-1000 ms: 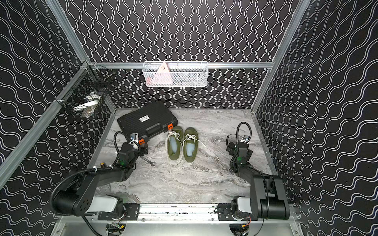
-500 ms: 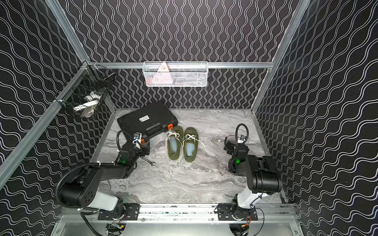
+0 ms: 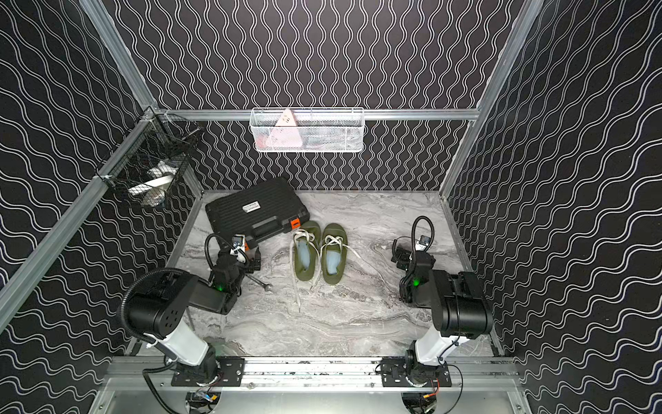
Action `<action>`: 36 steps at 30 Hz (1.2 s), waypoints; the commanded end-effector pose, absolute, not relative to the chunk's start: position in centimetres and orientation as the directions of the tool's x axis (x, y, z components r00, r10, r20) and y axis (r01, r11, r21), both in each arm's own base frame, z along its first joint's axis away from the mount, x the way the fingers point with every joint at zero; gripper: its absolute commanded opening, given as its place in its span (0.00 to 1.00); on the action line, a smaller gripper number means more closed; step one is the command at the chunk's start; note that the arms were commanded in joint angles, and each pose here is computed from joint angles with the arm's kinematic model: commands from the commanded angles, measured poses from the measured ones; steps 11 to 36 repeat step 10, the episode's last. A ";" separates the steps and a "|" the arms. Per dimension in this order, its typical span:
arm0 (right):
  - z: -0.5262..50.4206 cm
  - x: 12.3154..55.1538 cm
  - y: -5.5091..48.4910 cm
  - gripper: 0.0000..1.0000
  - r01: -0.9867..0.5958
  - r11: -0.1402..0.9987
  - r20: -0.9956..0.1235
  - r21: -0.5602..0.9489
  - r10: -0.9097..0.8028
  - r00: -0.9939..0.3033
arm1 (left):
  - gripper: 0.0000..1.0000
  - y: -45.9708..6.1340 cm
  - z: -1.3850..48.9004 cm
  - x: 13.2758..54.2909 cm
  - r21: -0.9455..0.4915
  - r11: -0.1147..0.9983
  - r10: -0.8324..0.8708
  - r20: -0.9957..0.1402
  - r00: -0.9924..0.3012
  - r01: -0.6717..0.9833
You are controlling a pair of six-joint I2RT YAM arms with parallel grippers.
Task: Insert the insole into the shoe
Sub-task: Reset both arms
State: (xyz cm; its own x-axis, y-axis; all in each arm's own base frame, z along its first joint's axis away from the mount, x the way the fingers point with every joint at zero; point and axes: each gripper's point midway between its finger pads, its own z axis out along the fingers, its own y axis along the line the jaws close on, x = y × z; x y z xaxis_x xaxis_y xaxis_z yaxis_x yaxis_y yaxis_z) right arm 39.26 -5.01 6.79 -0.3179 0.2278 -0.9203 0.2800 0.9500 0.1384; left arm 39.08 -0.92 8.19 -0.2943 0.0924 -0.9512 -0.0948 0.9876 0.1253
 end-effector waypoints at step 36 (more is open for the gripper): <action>7.6 40.0 -4.4 1.00 0.238 0.962 -0.930 0.131 0.202 -0.307 | 0.99 -0.4 8.1 39.5 0.105 0.990 0.071 -0.949 -0.307 -0.096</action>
